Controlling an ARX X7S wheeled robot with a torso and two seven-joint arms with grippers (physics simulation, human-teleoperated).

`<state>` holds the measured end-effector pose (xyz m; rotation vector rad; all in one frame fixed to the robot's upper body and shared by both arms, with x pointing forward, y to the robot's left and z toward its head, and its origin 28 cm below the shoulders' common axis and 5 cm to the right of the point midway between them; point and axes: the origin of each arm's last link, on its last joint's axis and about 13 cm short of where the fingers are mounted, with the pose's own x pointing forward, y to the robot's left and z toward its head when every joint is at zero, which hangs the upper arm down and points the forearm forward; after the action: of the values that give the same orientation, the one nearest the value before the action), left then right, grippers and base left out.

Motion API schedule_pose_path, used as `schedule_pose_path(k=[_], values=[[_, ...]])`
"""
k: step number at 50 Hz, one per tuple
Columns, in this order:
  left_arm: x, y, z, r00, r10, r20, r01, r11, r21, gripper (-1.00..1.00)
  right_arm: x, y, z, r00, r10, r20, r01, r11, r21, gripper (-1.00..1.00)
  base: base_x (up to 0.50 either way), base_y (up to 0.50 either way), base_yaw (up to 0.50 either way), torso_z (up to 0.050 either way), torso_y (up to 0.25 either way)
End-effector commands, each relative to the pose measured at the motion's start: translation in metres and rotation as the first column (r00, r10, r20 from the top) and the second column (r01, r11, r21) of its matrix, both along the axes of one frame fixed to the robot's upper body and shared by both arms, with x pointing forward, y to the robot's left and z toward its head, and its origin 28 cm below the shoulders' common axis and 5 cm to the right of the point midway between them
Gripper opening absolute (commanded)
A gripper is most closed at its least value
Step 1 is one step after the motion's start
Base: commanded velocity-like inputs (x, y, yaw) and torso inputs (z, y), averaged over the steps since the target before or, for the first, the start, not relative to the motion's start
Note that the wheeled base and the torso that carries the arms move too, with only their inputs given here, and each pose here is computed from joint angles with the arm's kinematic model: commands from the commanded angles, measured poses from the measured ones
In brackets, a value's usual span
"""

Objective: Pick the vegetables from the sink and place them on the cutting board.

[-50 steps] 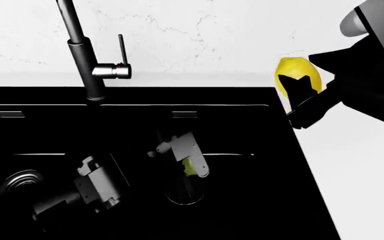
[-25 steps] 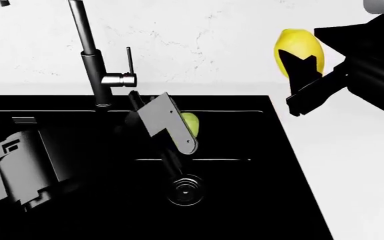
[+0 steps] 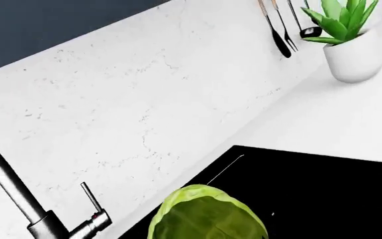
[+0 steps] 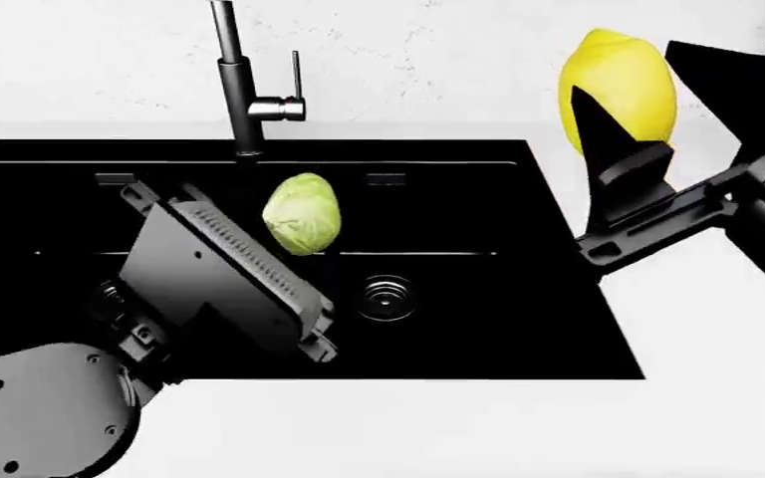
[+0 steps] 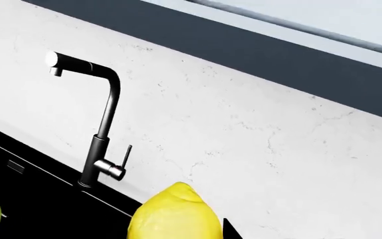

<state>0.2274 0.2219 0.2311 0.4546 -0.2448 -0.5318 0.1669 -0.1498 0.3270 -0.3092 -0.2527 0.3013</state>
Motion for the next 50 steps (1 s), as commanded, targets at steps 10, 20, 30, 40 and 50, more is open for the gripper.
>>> schedule_pose_path(k=[10,20,30,40,50], values=[[-0.042,0.013,-0.042,0.982,0.169,0.088,-0.134,0.94,-0.314,-1.0,-0.026,0.014,-0.046,0.985,0.012,0.174,-0.035,0.992,0.125,-1.0,-0.5,0.16,0.0,0.0,0.0],[-0.029,0.026,-0.041,0.957,0.271,0.103,-0.21,0.894,-0.396,-1.0,-0.032,0.015,-0.074,0.977,0.012,0.213,-0.049,0.985,0.168,-1.0,-0.43,0.34,0.0,0.0,0.0],[-0.03,0.028,-0.033,0.904,0.371,0.21,-0.273,0.882,-0.385,-1.0,-0.033,0.016,-0.092,0.97,-0.007,0.244,-0.044,0.979,0.201,-1.0,0.01,0.5,0.0,0.0,0.0],[-0.036,0.02,-0.031,0.884,0.396,0.249,-0.276,0.871,-0.407,-1.0,-0.038,0.013,-0.092,0.965,-0.017,0.262,-0.045,0.972,0.229,-1.0,0.07,0.5,0.0,0.0,0.0],[-0.036,0.018,-0.033,0.888,0.388,0.246,-0.265,0.87,-0.415,-1.0,-0.036,0.014,-0.093,0.966,-0.015,0.26,-0.045,0.973,0.225,-1.0,0.07,0.5,0.0,0.0,0.0]])
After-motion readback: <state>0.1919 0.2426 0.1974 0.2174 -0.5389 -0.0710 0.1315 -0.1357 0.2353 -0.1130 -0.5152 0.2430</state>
